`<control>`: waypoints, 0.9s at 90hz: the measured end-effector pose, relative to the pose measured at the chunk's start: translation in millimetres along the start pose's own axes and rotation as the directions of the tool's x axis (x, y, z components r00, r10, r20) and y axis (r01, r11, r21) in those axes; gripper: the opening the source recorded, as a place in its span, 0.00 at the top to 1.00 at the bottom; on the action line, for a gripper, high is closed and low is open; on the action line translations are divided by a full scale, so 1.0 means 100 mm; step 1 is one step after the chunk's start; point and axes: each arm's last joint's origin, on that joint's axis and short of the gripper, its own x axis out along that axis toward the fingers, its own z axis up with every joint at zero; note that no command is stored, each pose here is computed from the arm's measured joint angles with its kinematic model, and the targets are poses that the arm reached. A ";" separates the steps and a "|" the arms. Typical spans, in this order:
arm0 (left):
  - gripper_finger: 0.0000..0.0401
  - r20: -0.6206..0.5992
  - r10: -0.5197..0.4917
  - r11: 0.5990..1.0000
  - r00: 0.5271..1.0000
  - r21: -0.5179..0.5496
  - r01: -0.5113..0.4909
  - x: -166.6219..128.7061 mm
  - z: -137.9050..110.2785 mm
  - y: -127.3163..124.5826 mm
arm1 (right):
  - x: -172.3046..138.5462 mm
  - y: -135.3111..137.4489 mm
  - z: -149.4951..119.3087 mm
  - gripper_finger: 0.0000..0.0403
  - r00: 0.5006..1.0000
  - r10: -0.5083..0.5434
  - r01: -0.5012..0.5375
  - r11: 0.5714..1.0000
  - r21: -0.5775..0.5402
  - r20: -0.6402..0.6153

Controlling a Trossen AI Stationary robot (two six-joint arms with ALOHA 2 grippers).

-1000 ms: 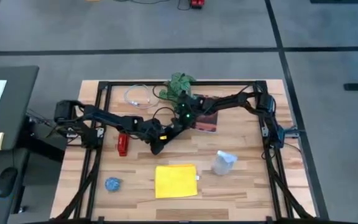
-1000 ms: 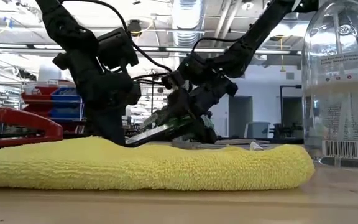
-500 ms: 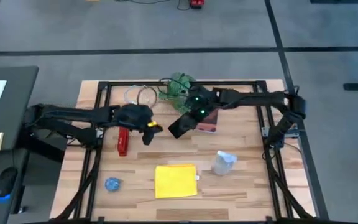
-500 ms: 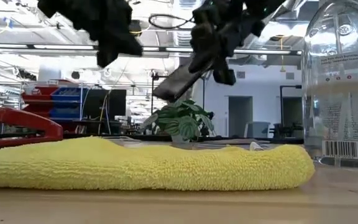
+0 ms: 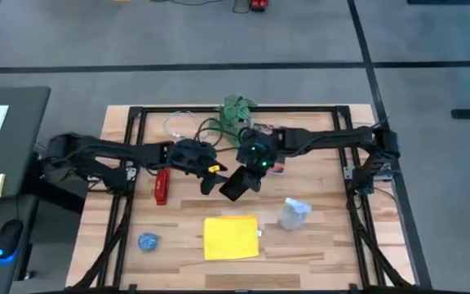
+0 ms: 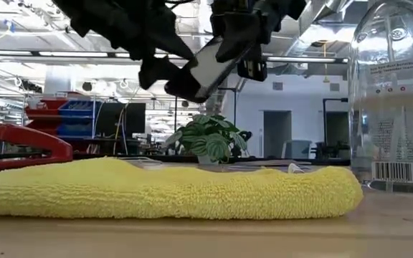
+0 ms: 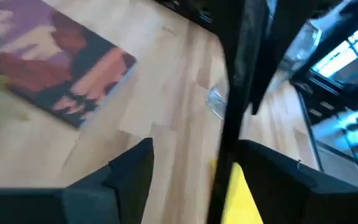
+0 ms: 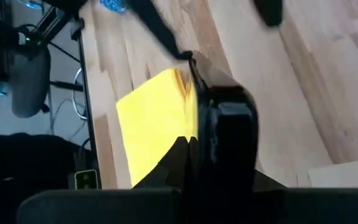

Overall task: Apply microfiber cloth
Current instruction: Spray the front of the cellphone using the spray cleaning bottle

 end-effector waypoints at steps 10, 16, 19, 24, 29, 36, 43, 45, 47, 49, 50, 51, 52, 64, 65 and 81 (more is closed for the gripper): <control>0.51 -0.005 -0.037 0.999 0.999 0.013 0.037 0.12 0.00 -0.06 | -0.03 -0.01 0.00 0.96 1.000 0.002 -0.002 1.000 -0.008 -0.003; 0.53 -0.002 -0.054 0.998 0.999 0.017 0.054 0.19 0.04 -0.09 | -0.02 -0.01 0.01 0.96 1.000 -0.003 0.003 1.000 -0.014 0.004; 0.55 -0.005 -0.059 0.998 0.998 0.012 0.059 0.22 0.04 -0.11 | -0.02 0.00 0.00 0.96 1.000 -0.001 0.001 1.000 -0.017 0.001; 0.58 -0.018 -0.060 0.998 0.998 -0.002 0.060 0.27 0.04 -0.12 | -0.02 0.00 0.00 0.96 1.000 0.004 -0.004 1.000 -0.020 -0.004; 0.63 -0.024 -0.064 0.998 0.998 -0.008 0.063 0.32 0.06 -0.14 | -0.02 0.00 0.01 0.96 1.000 0.008 -0.008 1.000 -0.025 0.002; 0.74 -0.017 -0.066 0.998 0.998 -0.006 0.066 0.35 0.11 -0.18 | -0.02 0.01 0.01 0.95 1.000 0.014 -0.014 0.999 -0.028 0.001; 0.89 -0.022 -0.084 0.996 0.996 -0.001 0.084 0.38 0.13 -0.21 | -0.02 0.02 0.00 0.93 0.999 0.035 -0.035 0.998 -0.046 -0.012; 0.93 -0.025 -0.092 0.996 0.995 -0.002 0.092 0.38 0.14 -0.23 | -0.02 0.02 0.00 0.92 0.999 0.050 -0.050 0.998 -0.047 -0.016; 0.95 -0.026 -0.093 0.996 0.995 -0.007 0.093 0.38 0.14 -0.24 | -0.02 0.03 0.00 0.91 0.998 0.067 -0.067 0.997 -0.048 -0.021; 0.96 -0.024 -0.091 0.996 0.996 -0.013 0.091 0.38 0.14 -0.26 | -0.02 0.03 0.00 0.89 0.996 0.084 -0.086 0.995 -0.053 -0.028; 0.96 -0.023 -0.089 0.996 0.996 -0.016 0.088 0.37 0.15 -0.26 | -0.03 0.03 0.01 0.89 0.995 0.092 -0.094 0.994 -0.056 -0.032; 0.97 -0.021 -0.085 0.996 0.996 -0.018 0.085 0.37 0.15 -0.27 | -0.03 0.02 0.01 0.88 0.994 0.100 -0.102 0.993 -0.058 -0.035; 0.97 -0.018 -0.081 0.997 0.997 -0.020 0.080 0.37 0.15 -0.28 | -0.03 0.02 0.01 0.87 0.993 0.108 -0.111 0.992 -0.060 -0.040; 0.99 0.006 -0.033 0.998 0.999 -0.054 0.033 0.36 0.15 -0.34 | -0.25 -0.08 0.00 0.78 0.984 0.156 -0.161 0.985 -0.062 -0.082; 0.99 0.010 -0.030 0.998 1.000 -0.058 0.030 0.36 0.15 -0.35 | -0.28 -0.08 0.00 0.77 0.984 0.159 -0.164 0.984 -0.063 -0.085; 0.99 0.036 0.034 0.991 0.999 -0.134 -0.029 0.37 0.06 -0.51 | -1.01 -0.16 -0.16 0.63 0.986 0.144 -0.156 0.974 -0.161 -0.084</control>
